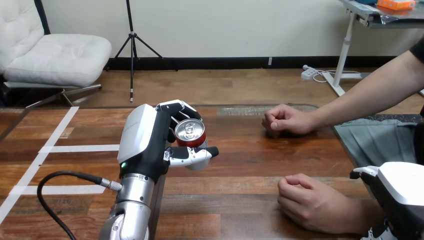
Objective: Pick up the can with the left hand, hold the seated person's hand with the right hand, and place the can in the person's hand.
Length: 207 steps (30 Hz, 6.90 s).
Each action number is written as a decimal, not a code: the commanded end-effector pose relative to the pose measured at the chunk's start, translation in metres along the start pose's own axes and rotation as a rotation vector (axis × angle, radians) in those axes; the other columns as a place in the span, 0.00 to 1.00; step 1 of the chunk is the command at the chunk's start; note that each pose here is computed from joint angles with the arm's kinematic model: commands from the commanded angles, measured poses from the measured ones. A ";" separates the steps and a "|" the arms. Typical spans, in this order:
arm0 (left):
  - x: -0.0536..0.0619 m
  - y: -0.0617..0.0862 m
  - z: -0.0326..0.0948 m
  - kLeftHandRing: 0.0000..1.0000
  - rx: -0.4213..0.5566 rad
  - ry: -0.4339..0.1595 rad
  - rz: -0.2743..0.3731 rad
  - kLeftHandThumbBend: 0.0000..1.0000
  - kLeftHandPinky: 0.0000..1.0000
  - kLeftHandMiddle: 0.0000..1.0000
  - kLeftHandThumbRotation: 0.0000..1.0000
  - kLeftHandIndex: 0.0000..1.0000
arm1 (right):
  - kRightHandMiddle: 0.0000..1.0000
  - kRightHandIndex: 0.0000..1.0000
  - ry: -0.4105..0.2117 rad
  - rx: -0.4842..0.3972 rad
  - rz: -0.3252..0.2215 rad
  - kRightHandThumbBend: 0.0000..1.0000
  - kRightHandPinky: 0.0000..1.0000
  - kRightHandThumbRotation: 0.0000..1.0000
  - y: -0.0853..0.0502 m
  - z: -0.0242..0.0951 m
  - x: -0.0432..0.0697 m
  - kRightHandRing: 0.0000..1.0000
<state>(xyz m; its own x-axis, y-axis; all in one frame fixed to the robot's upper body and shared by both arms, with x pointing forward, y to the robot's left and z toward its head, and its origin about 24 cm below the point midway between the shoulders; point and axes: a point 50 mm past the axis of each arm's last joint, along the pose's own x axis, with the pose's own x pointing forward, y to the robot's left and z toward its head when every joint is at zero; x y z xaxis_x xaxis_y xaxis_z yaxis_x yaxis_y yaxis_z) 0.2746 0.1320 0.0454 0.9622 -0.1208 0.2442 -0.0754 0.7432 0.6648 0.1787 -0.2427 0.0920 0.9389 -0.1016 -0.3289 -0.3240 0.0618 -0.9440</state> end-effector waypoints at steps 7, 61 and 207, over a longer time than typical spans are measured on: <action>0.015 0.011 0.013 0.40 0.011 -0.082 0.058 0.75 0.35 0.47 0.00 0.49 | 0.89 0.84 -0.021 -0.039 -0.070 0.88 0.84 0.06 -0.016 0.004 0.017 0.89; 0.016 0.018 0.014 0.41 0.010 -0.090 0.070 0.75 0.35 0.47 0.00 0.48 | 0.85 0.81 0.022 -0.120 0.078 0.87 0.81 0.06 0.001 -0.015 0.047 0.85; 0.016 0.020 0.013 0.40 0.029 -0.080 0.075 0.75 0.35 0.46 0.00 0.48 | 0.46 0.49 -0.090 0.057 0.008 0.82 0.29 0.00 0.019 -0.020 0.059 0.39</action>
<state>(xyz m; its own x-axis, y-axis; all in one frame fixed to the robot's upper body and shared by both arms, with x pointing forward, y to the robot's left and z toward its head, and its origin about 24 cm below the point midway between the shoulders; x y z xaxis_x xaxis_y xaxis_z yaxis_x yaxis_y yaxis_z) 0.2749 0.1379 0.0459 0.9622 -0.1207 0.2440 -0.0816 0.7273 0.6815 0.2230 -0.2708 0.0537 0.9352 -0.0409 -0.3518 -0.3460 0.1059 -0.9322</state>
